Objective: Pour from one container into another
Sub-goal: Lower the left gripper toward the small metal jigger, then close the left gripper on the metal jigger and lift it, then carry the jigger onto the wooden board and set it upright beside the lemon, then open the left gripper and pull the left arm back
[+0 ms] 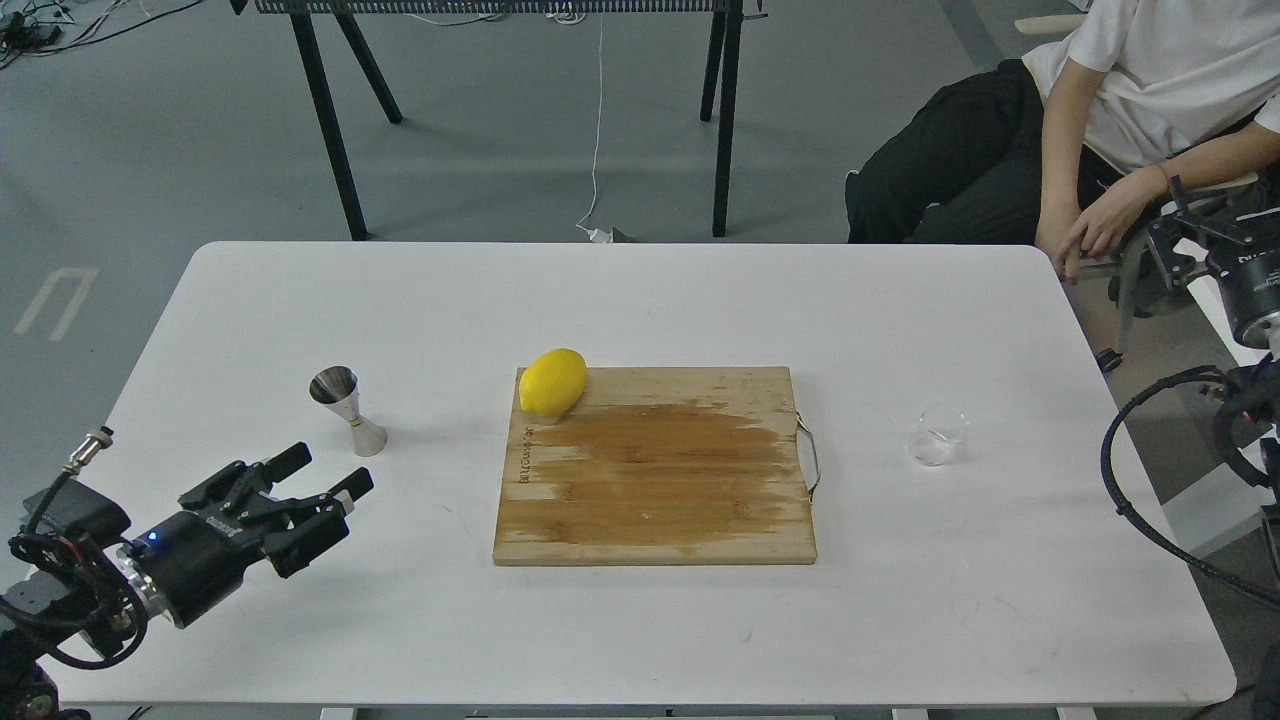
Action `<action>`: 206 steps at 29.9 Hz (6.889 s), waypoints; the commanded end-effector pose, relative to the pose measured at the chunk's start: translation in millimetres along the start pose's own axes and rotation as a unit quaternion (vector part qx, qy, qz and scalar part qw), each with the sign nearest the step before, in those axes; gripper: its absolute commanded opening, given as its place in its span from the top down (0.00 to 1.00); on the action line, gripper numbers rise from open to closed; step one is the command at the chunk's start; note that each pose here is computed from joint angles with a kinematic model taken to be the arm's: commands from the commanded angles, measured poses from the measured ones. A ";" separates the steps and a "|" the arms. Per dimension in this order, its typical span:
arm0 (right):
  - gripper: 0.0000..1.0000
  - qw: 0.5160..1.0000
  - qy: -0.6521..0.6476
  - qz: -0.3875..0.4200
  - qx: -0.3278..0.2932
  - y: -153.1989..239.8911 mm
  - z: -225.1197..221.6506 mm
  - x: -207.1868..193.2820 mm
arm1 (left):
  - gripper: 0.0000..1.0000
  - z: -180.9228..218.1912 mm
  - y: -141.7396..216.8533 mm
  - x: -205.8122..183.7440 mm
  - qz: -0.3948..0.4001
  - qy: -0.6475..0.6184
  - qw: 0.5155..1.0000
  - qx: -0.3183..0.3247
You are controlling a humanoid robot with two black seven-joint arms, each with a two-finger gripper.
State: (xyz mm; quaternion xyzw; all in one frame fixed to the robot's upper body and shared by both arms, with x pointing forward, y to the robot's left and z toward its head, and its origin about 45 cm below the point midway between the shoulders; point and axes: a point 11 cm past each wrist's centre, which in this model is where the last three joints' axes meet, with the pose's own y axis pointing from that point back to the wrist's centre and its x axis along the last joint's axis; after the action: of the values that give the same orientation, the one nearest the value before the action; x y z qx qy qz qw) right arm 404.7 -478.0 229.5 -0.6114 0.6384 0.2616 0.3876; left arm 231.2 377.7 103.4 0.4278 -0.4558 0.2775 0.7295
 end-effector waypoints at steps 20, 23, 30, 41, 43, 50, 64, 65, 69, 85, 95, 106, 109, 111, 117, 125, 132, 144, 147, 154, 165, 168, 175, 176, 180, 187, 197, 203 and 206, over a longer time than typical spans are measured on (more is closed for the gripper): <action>0.00 1.000 0.004 0.009 -0.003 6.0 -0.4 7.3 | 0.19 -42.3 -94.2 -7.9 0.020 -0.032 0.995 0.091; 0.00 1.000 0.005 0.009 -0.004 6.0 -0.1 7.4 | 0.25 -41.1 -97.7 -5.8 0.026 -0.026 0.995 0.093; 0.00 1.000 0.004 0.008 -0.004 5.5 -0.2 6.8 | 0.51 -43.0 -103.2 5.4 0.038 -0.020 0.994 0.096; 0.00 1.000 0.004 0.008 -0.004 5.5 -0.2 6.8 | 0.77 -40.7 -100.6 -2.2 0.028 -0.025 0.995 0.091; 0.00 1.000 0.004 0.008 -0.004 5.5 -0.2 6.8 | 0.82 -39.6 -100.9 -3.9 0.024 -0.028 0.995 0.088; 0.00 1.000 0.004 0.007 -0.003 4.5 -0.5 5.6 | 0.93 -37.3 -104.8 2.8 0.025 -0.037 0.996 0.078; 0.00 1.000 0.016 0.017 -0.001 11.4 -10.3 13.6 | 0.92 45.0 -165.5 116.3 0.120 -0.146 0.978 -0.084; 0.00 1.000 0.016 0.017 -0.001 11.9 -11.3 14.1 | 0.92 52.2 -169.2 118.5 0.116 -0.175 0.973 -0.099; 0.00 1.000 0.018 0.019 -0.001 13.4 -12.4 15.8 | 0.92 81.8 -185.2 118.0 0.115 -0.209 0.961 -0.137; 0.00 0.999 0.024 0.029 -0.002 19.6 -16.2 23.3 | 0.90 190.2 -232.3 38.3 0.057 -0.174 0.958 -0.220; 0.00 0.999 0.025 0.034 -0.004 23.5 -15.2 27.3 | 0.85 197.0 -239.9 30.1 0.049 -0.171 0.961 -0.212; 0.00 0.999 0.025 0.036 -0.005 25.7 -13.9 29.2 | 0.80 186.7 -239.4 20.6 0.034 -0.178 0.964 -0.195; 0.00 0.999 0.026 0.036 -0.006 25.7 -13.5 29.2 | 0.78 184.6 -239.4 20.1 0.032 -0.179 0.964 -0.192; 0.00 0.999 0.026 0.036 -0.006 25.7 -13.5 29.2 | 0.71 184.2 -239.9 21.5 0.034 -0.179 0.965 -0.190; 0.00 0.999 0.026 0.041 -0.006 27.3 -13.6 32.1 | 0.51 181.3 -240.5 21.4 0.035 -0.178 0.967 -0.177; 0.00 0.999 0.026 0.041 -0.007 27.9 -13.3 32.3 | 0.51 183.5 -239.6 19.5 0.035 -0.175 0.967 -0.180; 0.00 0.999 0.026 0.043 -0.007 29.2 -13.1 33.8 | 0.26 189.3 -240.1 22.7 0.040 -0.173 0.966 -0.189; 0.00 0.999 0.027 0.045 -0.007 30.8 -13.8 35.4 | 0.18 176.0 -230.3 27.9 0.043 -0.180 0.964 -0.192; 0.00 0.999 0.027 0.046 -0.007 31.8 -13.6 36.5 | 0.17 160.6 -221.1 20.9 0.033 -0.180 0.966 -0.182; 0.00 0.998 0.029 0.049 -0.011 33.7 -12.3 38.7 | 0.14 145.4 -204.2 8.5 0.020 -0.175 0.968 -0.178; 0.00 0.997 0.031 0.062 -0.015 43.4 -11.5 48.3 | 0.12 116.6 -160.3 16.2 0.011 -0.187 0.959 -0.211; 0.00 0.997 0.038 0.064 -0.015 44.9 -16.3 49.6 | 0.12 116.6 -136.0 26.7 0.016 -0.190 0.952 -0.240; 0.00 0.994 0.066 0.079 -0.022 60.1 -30.6 60.8 | 0.11 75.1 -103.5 64.0 0.051 -0.091 0.977 -0.185; 0.00 0.994 0.070 0.084 -0.022 62.4 -34.2 63.3 | 0.11 68.3 -105.7 76.4 0.075 -0.047 0.983 -0.161; 0.00 0.993 0.074 0.089 -0.024 65.7 -35.2 66.5 | 0.08 44.0 -116.2 133.2 0.170 0.104 0.976 -0.092; 0.00 0.994 0.061 0.077 -0.048 61.2 -31.6 58.7 | 0.01 15.3 -120.0 224.7 0.216 0.450 0.858 -0.121; 0.00 0.997 0.007 0.046 -0.062 87.8 -4.0 46.4 | 0.00 -52.3 -115.9 234.9 0.298 0.735 0.587 -0.162; 0.00 0.994 -0.038 0.058 -0.084 126.4 22.7 51.7 | 0.00 -52.1 -130.3 234.6 0.295 0.770 0.536 -0.180; 0.00 0.987 -0.081 0.092 -0.100 144.5 36.4 50.3 | 0.00 -49.0 -133.6 232.0 0.292 0.773 0.533 -0.181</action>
State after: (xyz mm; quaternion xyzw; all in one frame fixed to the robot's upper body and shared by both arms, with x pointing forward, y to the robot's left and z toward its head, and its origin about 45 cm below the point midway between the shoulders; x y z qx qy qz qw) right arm 284.8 -474.2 155.6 -0.5873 0.6343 0.3665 0.3441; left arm 457.8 362.9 254.8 -0.2486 0.1410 0.6107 0.7385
